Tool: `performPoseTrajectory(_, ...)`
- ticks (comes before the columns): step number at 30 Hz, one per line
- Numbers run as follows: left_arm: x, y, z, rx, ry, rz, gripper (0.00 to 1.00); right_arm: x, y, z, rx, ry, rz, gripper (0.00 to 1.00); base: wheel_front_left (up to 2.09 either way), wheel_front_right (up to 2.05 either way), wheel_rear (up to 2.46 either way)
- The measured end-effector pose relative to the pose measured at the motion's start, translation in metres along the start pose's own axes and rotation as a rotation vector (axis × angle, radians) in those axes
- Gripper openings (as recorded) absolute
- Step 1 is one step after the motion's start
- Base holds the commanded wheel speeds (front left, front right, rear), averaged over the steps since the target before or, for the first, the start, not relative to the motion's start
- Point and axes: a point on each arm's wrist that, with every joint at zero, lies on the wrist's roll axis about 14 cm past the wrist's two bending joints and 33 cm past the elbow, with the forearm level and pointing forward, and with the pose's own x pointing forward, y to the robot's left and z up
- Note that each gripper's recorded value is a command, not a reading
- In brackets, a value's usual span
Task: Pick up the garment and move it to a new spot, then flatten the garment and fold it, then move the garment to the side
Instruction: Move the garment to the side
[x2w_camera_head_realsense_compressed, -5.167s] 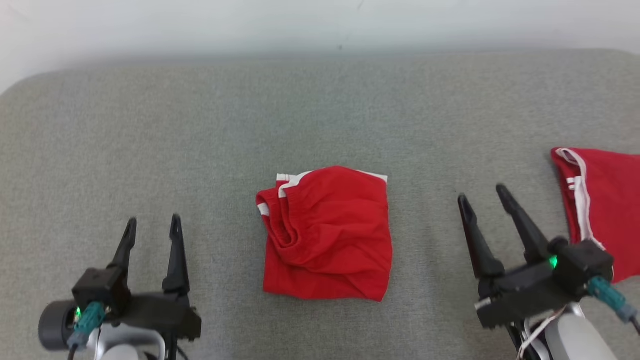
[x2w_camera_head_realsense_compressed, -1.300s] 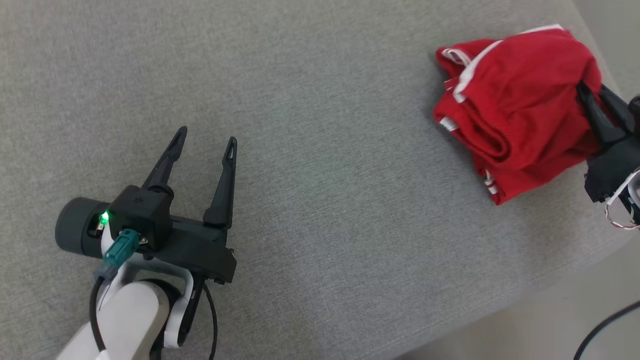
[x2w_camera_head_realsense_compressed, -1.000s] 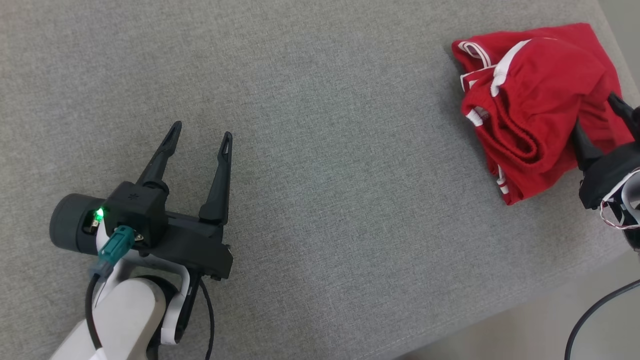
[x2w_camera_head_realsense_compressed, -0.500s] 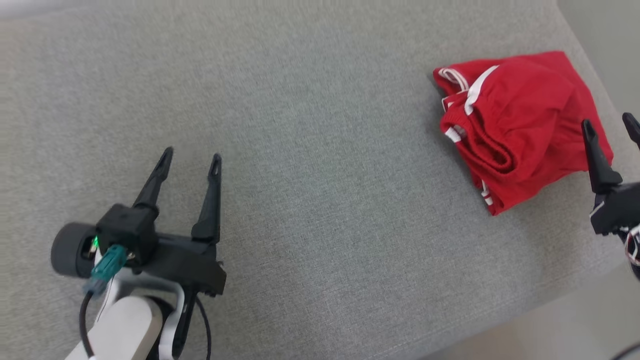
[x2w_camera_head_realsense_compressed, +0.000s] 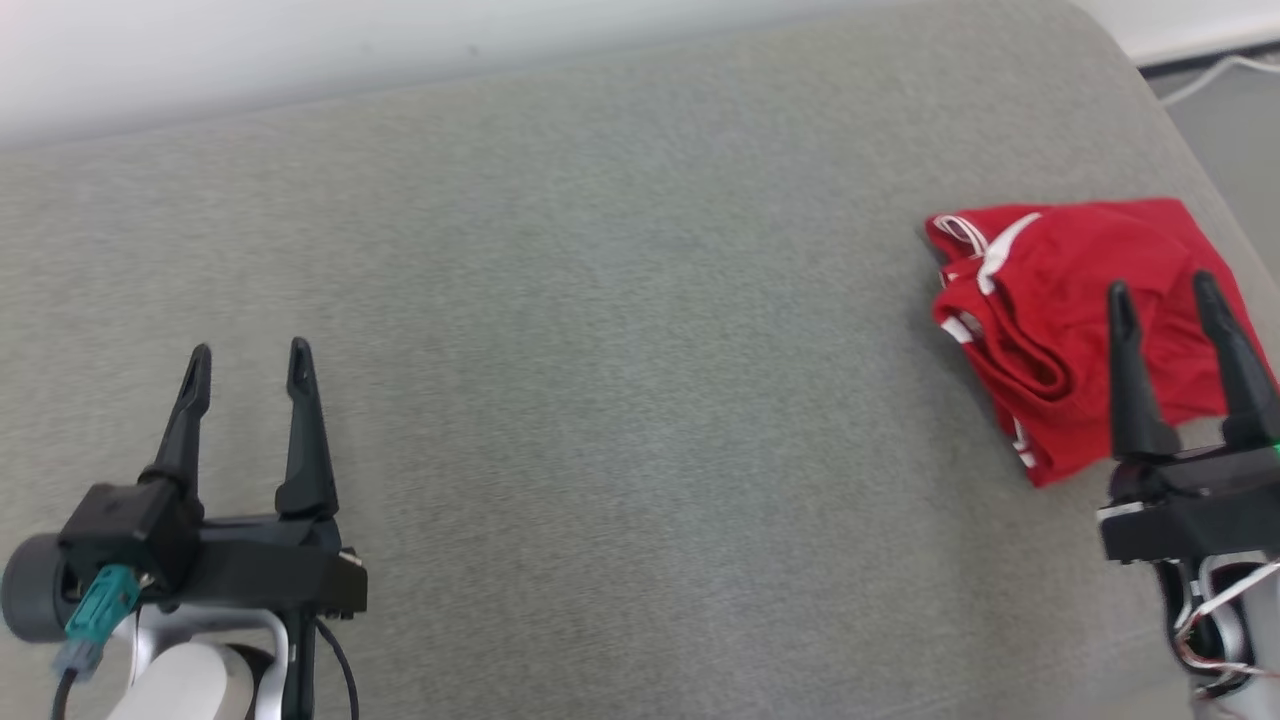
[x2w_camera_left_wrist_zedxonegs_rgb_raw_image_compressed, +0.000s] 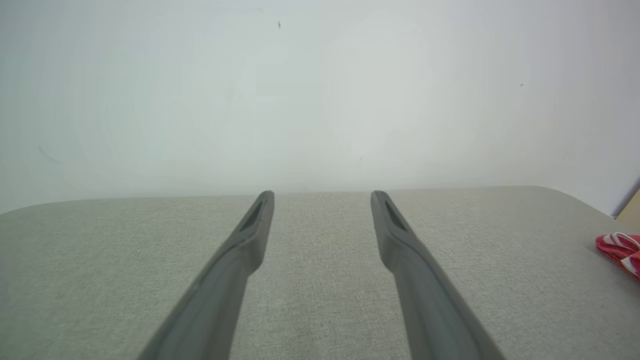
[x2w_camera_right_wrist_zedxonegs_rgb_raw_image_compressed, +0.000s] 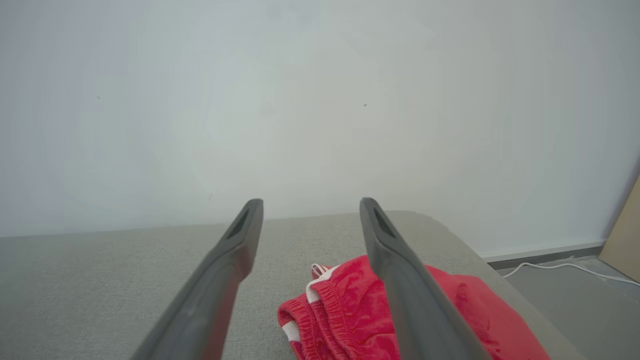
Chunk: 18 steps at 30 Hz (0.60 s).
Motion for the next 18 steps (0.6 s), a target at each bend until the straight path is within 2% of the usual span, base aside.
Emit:
performPoseTrajectory(5,-0.023,0.026,0.011,0.014,-0.024,0.087,1.00,0.003,0.042,0.009,0.011,-0.031,0.076,1.00,0.00,0.00,0.00)
performPoseTrajectory(10,-0.051,0.034,0.019,0.021,-0.033,0.125,1.00,-0.009,0.077,0.002,0.036,0.004,0.147,1.00,0.00,0.00,0.00)
performPoseTrajectory(18,-0.085,0.036,0.025,0.027,-0.029,0.142,1.00,-0.033,0.094,-0.007,0.044,0.052,0.178,1.00,0.00,0.00,0.00)
